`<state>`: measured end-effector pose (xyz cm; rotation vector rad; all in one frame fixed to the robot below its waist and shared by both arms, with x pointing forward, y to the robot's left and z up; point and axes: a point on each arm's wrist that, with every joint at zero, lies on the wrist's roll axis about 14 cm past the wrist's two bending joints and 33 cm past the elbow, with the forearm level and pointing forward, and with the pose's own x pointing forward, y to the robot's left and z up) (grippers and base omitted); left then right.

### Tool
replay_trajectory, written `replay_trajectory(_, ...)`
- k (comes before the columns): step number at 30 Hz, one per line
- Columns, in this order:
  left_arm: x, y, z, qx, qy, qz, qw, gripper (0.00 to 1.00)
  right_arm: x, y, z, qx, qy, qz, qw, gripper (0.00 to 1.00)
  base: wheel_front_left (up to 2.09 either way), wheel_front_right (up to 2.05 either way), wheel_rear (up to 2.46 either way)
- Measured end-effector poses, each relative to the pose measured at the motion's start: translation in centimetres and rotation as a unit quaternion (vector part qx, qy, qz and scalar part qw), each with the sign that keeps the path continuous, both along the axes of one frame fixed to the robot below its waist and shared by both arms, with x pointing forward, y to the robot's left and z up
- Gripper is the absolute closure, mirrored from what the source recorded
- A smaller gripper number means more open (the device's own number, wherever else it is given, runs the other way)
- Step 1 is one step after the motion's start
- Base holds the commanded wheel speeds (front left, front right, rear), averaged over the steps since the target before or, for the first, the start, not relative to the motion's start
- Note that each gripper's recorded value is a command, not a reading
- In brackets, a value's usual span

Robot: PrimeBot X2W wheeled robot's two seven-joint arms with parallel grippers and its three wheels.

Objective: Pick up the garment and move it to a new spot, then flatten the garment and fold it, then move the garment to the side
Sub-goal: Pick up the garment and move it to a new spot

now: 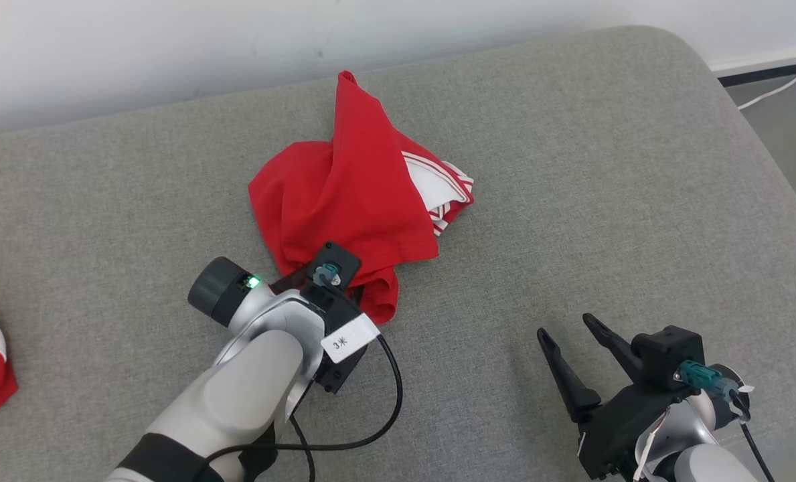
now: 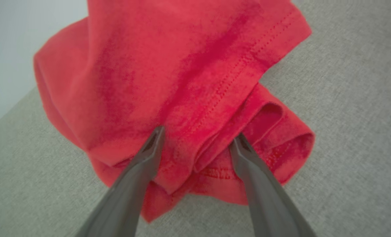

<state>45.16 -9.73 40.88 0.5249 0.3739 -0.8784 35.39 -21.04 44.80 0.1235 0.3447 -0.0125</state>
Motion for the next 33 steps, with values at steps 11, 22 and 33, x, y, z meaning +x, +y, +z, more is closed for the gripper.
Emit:
replay_trajectory(11, 0.4, 0.4, -0.1, 0.002, 0.003, 0.008, 1.000, 1.00, 0.0, -0.1, -0.3, -0.001, 0.005, -0.002, 1.000, 0.00, 0.00, 0.00, 0.00)
replay_trajectory(22, 1.1, 1.6, 1.6, -0.037, -0.006, 0.045, 0.998, 1.00, 0.3, 0.2, 0.1, -0.004, -0.002, 0.009, 1.000, 0.00, 0.00, 0.00, 0.00)
replay_trajectory(33, 5.2, 8.9, 5.0, -0.070, -0.072, 0.142, 0.985, 1.00, -0.2, 0.6, -0.2, -0.004, 0.000, 0.015, 1.000, 0.00, 0.00, 0.00, 0.00)
